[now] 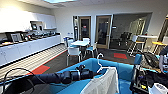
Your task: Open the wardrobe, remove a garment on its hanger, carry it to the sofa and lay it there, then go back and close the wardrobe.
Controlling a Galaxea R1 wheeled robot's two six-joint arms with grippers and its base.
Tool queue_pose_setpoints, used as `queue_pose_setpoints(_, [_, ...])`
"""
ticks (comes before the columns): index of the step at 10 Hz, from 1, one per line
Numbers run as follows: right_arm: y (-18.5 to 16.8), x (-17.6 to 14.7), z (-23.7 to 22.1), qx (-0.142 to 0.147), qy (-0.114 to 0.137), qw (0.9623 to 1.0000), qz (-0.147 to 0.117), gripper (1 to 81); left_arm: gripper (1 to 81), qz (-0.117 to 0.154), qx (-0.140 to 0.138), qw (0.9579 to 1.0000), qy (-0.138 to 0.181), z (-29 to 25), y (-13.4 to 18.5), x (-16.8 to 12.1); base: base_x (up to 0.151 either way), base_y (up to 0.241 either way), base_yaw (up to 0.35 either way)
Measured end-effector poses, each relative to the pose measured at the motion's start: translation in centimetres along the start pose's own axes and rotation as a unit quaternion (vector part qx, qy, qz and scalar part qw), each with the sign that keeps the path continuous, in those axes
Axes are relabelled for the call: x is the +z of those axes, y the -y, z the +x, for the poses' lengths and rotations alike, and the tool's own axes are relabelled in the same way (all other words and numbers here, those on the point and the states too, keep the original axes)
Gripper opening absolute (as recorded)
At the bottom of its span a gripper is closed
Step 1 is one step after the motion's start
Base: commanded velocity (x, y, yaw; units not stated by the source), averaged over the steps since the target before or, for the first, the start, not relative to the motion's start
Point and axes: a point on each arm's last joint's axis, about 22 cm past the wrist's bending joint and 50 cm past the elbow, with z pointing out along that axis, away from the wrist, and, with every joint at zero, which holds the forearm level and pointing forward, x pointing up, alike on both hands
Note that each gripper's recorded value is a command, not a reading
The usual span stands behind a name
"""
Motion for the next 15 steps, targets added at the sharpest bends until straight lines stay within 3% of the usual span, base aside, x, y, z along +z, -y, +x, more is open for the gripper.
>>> queue_pose_setpoints(9, [0.03,0.01,0.02,0.000,0.000,1.0000,0.000,81.1,1.0,0.002,0.000,1.0000,-0.002,0.10,0.11,-0.49,0.000,0.000,-0.237])
queue_pose_setpoints(15, [-0.01,-0.03,-0.35,0.001,0.002,1.0000,0.000,81.1,1.0,0.003,-0.007,1.0000,0.000,-0.80,0.52,-0.53,0.012,0.000,0.000])
